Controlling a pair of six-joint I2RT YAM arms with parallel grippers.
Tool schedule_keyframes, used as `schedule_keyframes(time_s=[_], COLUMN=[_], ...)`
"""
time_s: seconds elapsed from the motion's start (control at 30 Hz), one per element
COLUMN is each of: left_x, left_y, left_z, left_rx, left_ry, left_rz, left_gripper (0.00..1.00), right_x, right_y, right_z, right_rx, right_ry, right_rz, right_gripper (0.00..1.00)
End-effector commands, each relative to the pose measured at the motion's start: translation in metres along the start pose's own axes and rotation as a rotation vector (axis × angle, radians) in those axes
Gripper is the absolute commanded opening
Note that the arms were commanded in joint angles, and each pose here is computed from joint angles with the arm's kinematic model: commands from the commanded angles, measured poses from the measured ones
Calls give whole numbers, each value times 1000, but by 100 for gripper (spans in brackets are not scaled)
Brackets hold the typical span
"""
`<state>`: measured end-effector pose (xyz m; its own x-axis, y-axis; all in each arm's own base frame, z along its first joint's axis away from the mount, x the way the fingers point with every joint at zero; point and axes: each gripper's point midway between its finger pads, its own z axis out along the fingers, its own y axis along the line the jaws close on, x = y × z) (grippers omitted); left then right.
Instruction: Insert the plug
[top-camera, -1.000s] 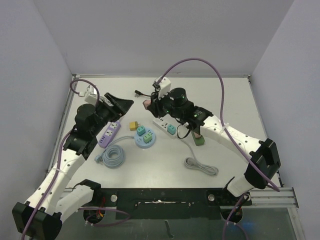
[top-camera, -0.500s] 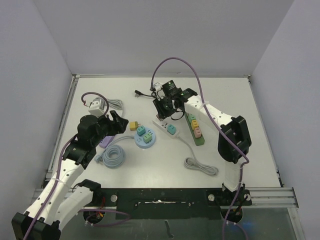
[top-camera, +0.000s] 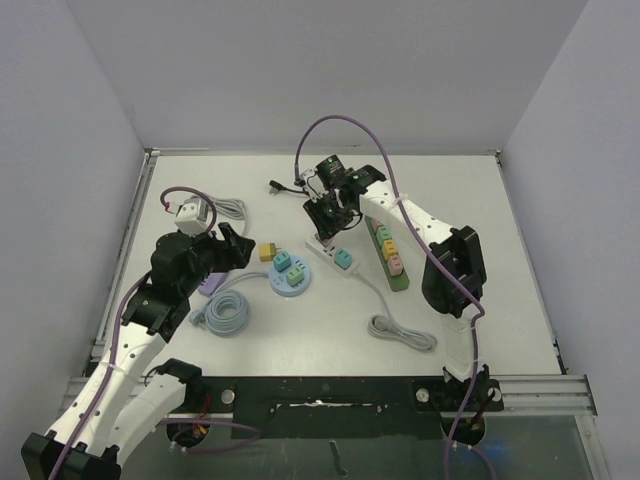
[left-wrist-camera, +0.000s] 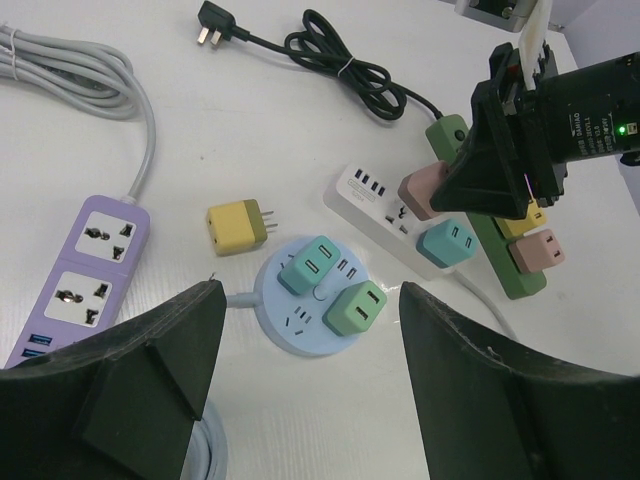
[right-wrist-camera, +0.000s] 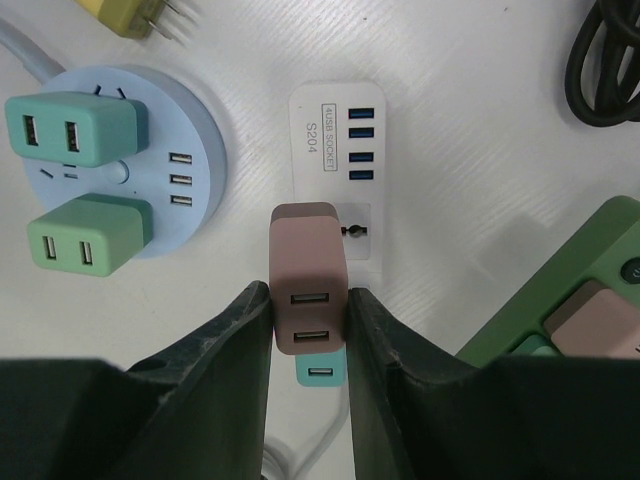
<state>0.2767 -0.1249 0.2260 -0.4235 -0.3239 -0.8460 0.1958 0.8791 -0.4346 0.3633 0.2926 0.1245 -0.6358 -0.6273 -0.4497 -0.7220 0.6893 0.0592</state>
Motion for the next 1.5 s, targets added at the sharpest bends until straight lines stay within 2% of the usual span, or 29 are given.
schedule_keyframes(time_s=[0.0, 0.4, 0.67, 1.0, 1.27, 1.47], left_x=[-8, -4, -3, -2, -3, -2], left_y=[-1, -2, 0, 1, 3, 6], left_z=[-2, -1, -2, -1, -1, 0], left_rx=[7, 13, 7, 0, -14, -27], left_ry=[-32, -14, -13, -10, -14, -11], left_rz=[16, 13, 16, 16, 14, 12], left_gripper=[68, 68, 68, 68, 68, 68], right_x=[5, 15, 26, 36, 82, 118], right_y=[1, -6, -19, -18, -22, -31], right_z=[-8, 15, 26, 46, 94, 114], right_rx=[-20, -10, 55, 36, 35, 97], right_ry=[41, 102, 163, 198, 353, 463], right_rz=[-11, -18, -22, -30, -7, 12], right_gripper=[8, 9, 9, 8, 2, 0])
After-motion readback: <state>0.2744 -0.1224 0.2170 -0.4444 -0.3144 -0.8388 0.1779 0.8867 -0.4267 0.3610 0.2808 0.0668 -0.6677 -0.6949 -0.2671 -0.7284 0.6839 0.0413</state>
